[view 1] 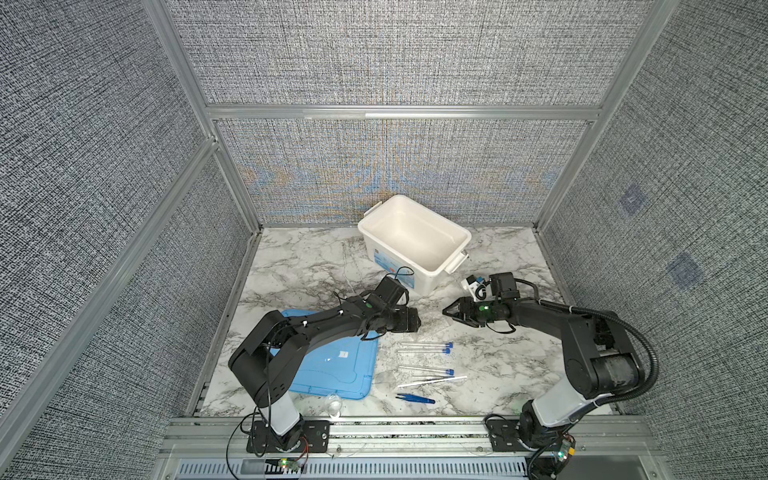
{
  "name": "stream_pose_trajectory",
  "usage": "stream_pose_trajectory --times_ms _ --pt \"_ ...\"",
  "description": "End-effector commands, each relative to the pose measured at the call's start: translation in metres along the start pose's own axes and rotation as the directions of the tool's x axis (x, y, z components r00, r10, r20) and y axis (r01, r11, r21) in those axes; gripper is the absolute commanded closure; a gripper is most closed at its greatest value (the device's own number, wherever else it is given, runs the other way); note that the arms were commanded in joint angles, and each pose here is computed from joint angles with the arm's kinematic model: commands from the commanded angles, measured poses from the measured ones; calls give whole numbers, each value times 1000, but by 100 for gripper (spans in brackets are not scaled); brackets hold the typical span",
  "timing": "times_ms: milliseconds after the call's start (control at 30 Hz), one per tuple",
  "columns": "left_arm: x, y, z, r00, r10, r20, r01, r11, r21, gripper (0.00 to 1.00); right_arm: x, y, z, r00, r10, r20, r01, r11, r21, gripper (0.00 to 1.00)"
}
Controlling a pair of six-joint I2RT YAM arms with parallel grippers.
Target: Organize the chemistry lab equipment
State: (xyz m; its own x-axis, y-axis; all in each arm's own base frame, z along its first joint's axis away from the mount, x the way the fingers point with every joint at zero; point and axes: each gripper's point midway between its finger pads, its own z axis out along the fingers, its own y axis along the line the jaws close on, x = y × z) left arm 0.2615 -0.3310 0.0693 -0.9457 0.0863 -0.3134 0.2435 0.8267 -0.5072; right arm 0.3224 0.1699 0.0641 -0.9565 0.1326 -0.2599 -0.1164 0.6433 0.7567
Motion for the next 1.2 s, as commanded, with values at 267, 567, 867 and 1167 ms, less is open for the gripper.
stream_pose_trajectory --times_ms 267,567,867,1167 --pt "-12 -11 15 1000 15 -11 -15 999 34 17 -3 9 8 1000 -4 3 4 999 -45 48" --pt "-19 -6 22 1000 1 17 -2 999 37 17 4 19 18 999 -18 -28 16 997 -78 49" --pt "-28 1 29 998 -14 56 12 999 38 17 21 29 25 997 -56 -59 51 995 -82 50" --pt "-41 16 19 993 -29 111 29 1000 -2 16 22 8 13 998 -55 -31 58 994 94 49"
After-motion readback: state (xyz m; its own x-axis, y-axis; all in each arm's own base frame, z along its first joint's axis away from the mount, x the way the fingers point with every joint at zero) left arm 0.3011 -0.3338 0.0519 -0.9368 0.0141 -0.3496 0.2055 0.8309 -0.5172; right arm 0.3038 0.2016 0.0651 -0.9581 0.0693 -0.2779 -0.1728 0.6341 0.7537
